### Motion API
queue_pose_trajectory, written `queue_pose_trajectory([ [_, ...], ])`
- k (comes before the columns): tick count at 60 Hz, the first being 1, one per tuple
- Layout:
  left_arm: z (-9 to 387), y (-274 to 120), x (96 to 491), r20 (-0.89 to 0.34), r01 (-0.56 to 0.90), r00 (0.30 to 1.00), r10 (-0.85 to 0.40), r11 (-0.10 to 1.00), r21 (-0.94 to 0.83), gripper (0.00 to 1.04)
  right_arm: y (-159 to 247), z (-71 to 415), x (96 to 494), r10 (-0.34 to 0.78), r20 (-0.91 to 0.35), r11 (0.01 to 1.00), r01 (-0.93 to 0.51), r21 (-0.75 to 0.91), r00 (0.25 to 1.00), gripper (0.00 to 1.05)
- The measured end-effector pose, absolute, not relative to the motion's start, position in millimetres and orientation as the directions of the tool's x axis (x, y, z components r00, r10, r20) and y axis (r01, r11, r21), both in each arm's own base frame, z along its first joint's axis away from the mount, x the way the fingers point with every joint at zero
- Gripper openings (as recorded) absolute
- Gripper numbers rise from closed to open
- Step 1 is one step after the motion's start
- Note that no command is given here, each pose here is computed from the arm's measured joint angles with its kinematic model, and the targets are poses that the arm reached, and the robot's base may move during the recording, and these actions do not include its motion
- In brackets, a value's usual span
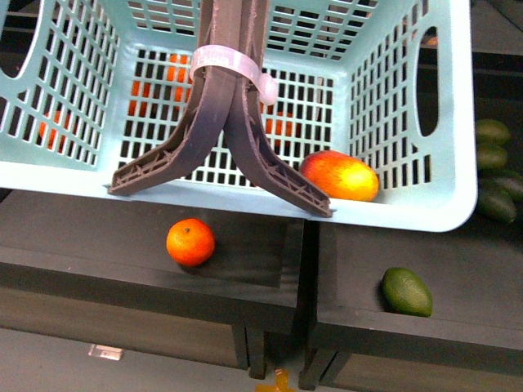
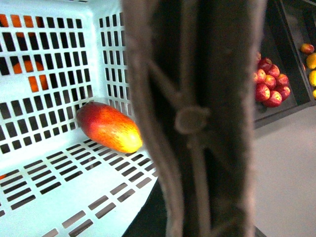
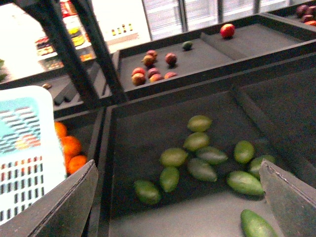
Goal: Pick mango and avocado into basket
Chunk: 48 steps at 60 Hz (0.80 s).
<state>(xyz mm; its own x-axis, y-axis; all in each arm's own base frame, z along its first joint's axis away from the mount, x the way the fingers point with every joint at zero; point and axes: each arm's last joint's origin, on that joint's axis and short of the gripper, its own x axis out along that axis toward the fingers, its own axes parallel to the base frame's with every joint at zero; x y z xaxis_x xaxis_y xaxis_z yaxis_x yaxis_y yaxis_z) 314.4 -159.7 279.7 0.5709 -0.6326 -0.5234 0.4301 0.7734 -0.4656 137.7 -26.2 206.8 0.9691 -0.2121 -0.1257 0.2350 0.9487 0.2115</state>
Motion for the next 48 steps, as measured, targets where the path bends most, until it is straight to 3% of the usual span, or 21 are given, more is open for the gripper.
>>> queue_pose_trajectory([
  [9,280,-157,316,-0.526,0.419,0.583,-0.619,0.784,-0.458,0.06,-50,215,189,-0.276,-0.243,0.922,0.328,0.207,0.93,0.97],
  [18,280,-157,316,-0.526,0.417,0.585,-0.617,0.785,-0.458,0.06,-65,192,241,-0.233,-0.383,0.935,0.315,0.166,0.894,0.97],
  [34,280,-158,315,-0.522,0.43,0.57,-0.634,0.772,-0.468,0.06,-81,127,310,-0.128,-0.538,0.979,0.192,0.064,0.833,0.97],
  [48,280,-158,315,-0.524,0.427,0.575,-0.629,0.776,-0.464,0.06,-63,62,347,0.0,-0.652,0.999,0.023,0.027,0.758,0.97],
])
